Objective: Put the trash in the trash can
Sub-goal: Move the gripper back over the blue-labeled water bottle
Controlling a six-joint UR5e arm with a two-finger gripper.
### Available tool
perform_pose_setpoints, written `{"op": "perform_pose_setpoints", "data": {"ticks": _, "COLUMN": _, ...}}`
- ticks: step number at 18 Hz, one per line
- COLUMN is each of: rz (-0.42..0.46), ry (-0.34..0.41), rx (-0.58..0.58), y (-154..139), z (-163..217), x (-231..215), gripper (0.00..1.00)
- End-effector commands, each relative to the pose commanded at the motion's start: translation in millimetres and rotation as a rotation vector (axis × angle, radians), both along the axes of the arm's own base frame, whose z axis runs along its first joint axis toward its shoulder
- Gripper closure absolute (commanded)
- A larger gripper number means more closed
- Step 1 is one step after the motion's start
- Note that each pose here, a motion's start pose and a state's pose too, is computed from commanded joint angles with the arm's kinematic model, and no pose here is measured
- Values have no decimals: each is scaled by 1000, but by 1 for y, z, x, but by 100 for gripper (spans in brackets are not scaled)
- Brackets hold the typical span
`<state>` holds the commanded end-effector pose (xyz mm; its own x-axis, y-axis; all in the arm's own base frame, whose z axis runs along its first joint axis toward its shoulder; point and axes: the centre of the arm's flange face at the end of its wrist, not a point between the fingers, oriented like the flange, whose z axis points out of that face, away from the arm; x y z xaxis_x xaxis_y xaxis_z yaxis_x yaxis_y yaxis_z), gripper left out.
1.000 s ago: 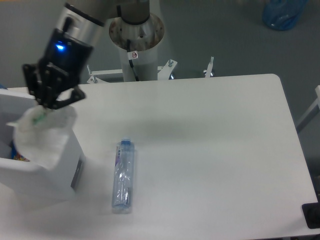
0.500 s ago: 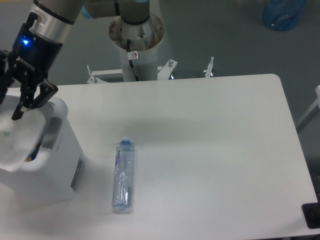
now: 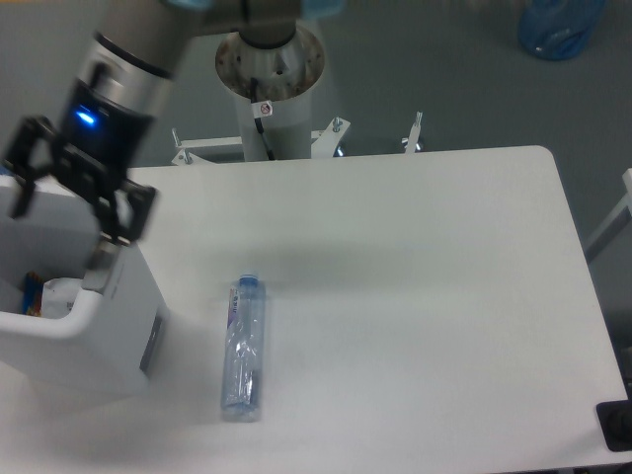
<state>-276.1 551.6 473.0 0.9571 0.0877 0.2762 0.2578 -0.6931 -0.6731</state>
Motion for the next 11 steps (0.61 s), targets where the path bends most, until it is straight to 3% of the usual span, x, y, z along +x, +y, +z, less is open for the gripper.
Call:
{"op": "perform_pose_setpoints", "data": {"ticks": 3, "rz": 73, "ry": -54, "rx": -81, "y": 2, "z": -53, "x": -47, "gripper": 0}}
{"op": "perform_pose_setpoints", "data": {"ticks": 6, "rz": 132, "ry": -28, "rx": -224, "y": 10, "z": -111, "x": -71, "gripper": 0}}
{"op": "perform_pose_setpoints", "data": {"ticks": 11, "rz": 133, "ry": -35, "rx": -303, "y": 26, "z": -154, "x": -79, "gripper": 0}}
